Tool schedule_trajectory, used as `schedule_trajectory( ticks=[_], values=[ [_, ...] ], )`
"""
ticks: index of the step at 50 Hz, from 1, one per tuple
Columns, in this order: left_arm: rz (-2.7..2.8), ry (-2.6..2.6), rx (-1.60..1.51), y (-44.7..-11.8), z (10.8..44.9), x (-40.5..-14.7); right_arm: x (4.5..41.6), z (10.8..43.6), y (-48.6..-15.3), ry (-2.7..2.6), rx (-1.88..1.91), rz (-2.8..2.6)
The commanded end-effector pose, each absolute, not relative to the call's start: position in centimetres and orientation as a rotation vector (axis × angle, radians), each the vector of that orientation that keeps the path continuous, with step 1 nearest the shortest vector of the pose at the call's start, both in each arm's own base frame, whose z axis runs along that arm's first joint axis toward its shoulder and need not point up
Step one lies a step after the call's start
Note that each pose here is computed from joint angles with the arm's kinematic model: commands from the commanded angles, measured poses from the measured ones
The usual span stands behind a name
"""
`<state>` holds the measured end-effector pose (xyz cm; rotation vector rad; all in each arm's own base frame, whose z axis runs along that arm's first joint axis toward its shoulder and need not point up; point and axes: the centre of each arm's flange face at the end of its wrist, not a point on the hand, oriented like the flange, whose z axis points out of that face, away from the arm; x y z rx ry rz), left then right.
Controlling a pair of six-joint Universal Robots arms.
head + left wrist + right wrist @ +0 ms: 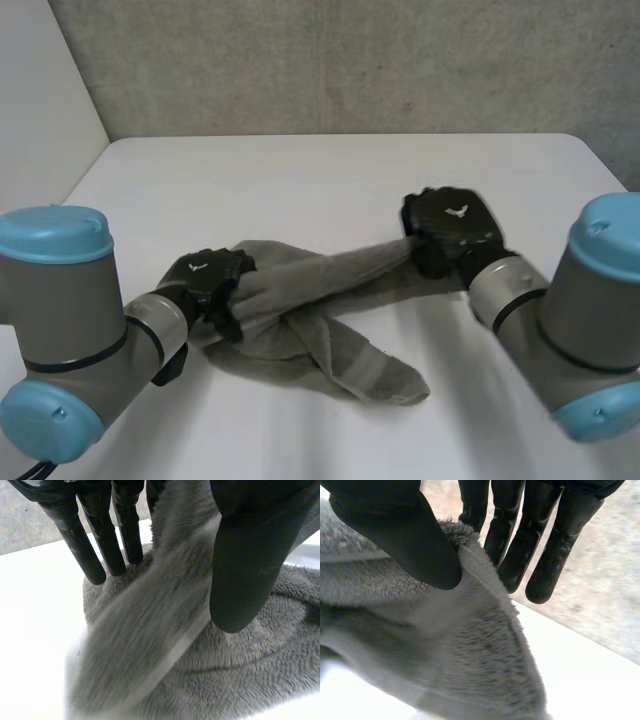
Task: Fold the towel.
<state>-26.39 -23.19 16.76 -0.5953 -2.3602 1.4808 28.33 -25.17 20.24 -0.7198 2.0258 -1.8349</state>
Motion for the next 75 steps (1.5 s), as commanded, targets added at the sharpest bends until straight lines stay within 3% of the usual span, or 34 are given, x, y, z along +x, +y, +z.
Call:
schedule_trajectory(
  ticks=[1,9,24,31,44,49,51,54,55,56,57,58,59,60,64,67,70,71,72,73,74,75],
  values=[
    [1.469,-2.379,-0.587,-22.4,16.6,-25.7,24.8,20.2,-28.9,2.135,-0.664,-1.948],
    [1.471,-2.379,-0.586,-22.0,16.0,-25.5,22.9,19.9,-30.8,2.182,-0.615,-1.994],
    [1.514,-2.305,-0.561,-23.0,14.7,-26.8,21.4,18.6,-29.8,2.271,-0.651,-1.956],
    [1.558,-2.232,-0.531,-23.7,14.4,-27.6,19.7,19.2,-29.3,2.303,-0.699,-2.0],
    [1.588,-2.087,-0.591,-25.4,13.9,-29.4,20.4,20.8,-30.2,2.238,-0.863,-2.13],
    [1.753,-1.952,-0.566,-28.6,17.9,-30.4,21.8,23.4,-32.8,2.112,-0.938,-2.298],
    [1.955,-1.783,-0.537,-31.2,22.9,-31.2,22.8,25.0,-33.6,2.026,-0.935,-2.373],
    [2.087,-1.684,-0.507,-32.3,26.0,-31.3,24.7,29.6,-34.9,1.777,-0.88,-2.581],
    [2.235,-1.564,-0.463,-33.1,29.6,-31.2,25.3,32.1,-35.4,1.631,-0.825,-2.702],
    [2.382,-1.443,-0.418,-33.6,33.0,-31.0,25.3,32.2,-35.4,1.63,-0.824,-2.703],
    [2.383,-1.442,-0.418,-33.6,33.0,-31.0,25.7,34.8,-35.6,1.465,-0.756,-2.83],
    [2.516,-1.322,-0.388,-33.7,36.1,-30.8,25.7,34.8,-35.6,1.464,-0.755,-2.831],
    [2.628,-1.213,-0.367,-33.7,38.6,-30.5,25.8,37.2,-35.7,1.303,-0.679,-2.942],
    [2.629,-1.211,-0.367,-33.7,38.6,-30.5,25.8,39.0,-35.7,1.16,-0.603,-3.028],
    [2.8,-1.08,-0.381,-32.6,41.8,-29.9,25.9,40.7,-35.3,0.987,-0.532,-3.104],
    [2.778,-1.214,-0.441,-32.2,39.6,-29.4,26.2,39.6,-35.0,1.027,-0.564,-3.072],
    [2.737,-1.305,-0.479,-32.0,37.5,-29.2,26.2,36.0,-34.9,1.198,-0.637,-2.973],
    [2.693,-1.397,-0.512,-31.8,35.3,-28.9,26.1,33.8,-34.7,1.286,-0.68,-2.905],
    [2.643,-1.496,-0.553,-31.5,32.8,-28.6,26.1,33.8,-34.7,1.287,-0.68,-2.904],
    [2.642,-1.497,-0.553,-31.5,32.7,-28.5,26.0,31.7,-34.4,1.361,-0.723,-2.838],
    [2.578,-1.602,-0.594,-30.9,30.0,-28.2,25.9,29.5,-33.9,1.432,-0.773,-2.763],
    [2.512,-1.704,-0.633,-30.3,27.3,-27.6,25.9,29.5,-33.9,1.433,-0.773,-2.763]
  ],
)
